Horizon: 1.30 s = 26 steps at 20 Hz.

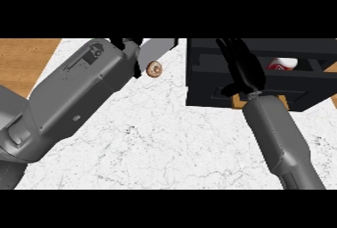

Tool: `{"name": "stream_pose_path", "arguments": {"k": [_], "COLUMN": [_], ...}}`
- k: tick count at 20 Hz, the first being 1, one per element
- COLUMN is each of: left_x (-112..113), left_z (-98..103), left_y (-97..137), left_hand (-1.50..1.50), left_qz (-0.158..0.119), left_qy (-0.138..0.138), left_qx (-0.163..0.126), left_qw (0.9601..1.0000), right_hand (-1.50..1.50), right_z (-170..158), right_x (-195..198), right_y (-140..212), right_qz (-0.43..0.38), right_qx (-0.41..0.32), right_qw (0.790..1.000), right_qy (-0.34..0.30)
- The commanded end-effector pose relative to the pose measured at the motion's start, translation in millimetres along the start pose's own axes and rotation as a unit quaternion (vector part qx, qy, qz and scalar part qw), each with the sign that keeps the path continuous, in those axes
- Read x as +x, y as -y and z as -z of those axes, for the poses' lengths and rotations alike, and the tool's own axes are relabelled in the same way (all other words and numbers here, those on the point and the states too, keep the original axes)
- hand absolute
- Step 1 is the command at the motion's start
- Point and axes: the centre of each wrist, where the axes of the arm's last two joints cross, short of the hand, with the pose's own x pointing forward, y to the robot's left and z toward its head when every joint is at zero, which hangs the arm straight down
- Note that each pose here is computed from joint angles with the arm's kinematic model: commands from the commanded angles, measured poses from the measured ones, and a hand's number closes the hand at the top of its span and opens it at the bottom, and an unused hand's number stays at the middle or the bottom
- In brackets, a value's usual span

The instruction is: Pick up the can, place it into the drawer and close the drawer

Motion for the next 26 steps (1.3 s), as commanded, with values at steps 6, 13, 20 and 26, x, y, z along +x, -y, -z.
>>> {"name": "stream_pose_path", "arguments": {"k": [6, 13, 20, 26], "left_x": [20, 9, 14, 23], "left_z": [-4, -7, -22, -20], "left_y": [-10, -38, -29, -35], "left_hand": [-1.5, -1.5, -1.5, -1.5], "left_qz": [-0.006, 0.002, -0.004, 0.0], "left_qy": [0.012, 0.004, 0.017, 0.01], "left_qx": [0.01, 0.0, -0.015, -0.009], "left_qw": [0.9999, 1.0, 0.9997, 0.9999], "right_hand": [-1.5, -1.5, -1.5, -1.5], "right_z": [10, 40, 56, 78], "right_x": [-4, -17, -16, -24], "right_y": [-26, 0, 13, 48], "right_qz": [-0.012, -0.028, -0.039, -0.049], "right_qx": [-0.019, -0.059, -0.08, -0.093], "right_qw": [0.999, 0.997, 0.995, 0.993], "right_qy": [-0.028, -0.043, -0.052, -0.061]}}
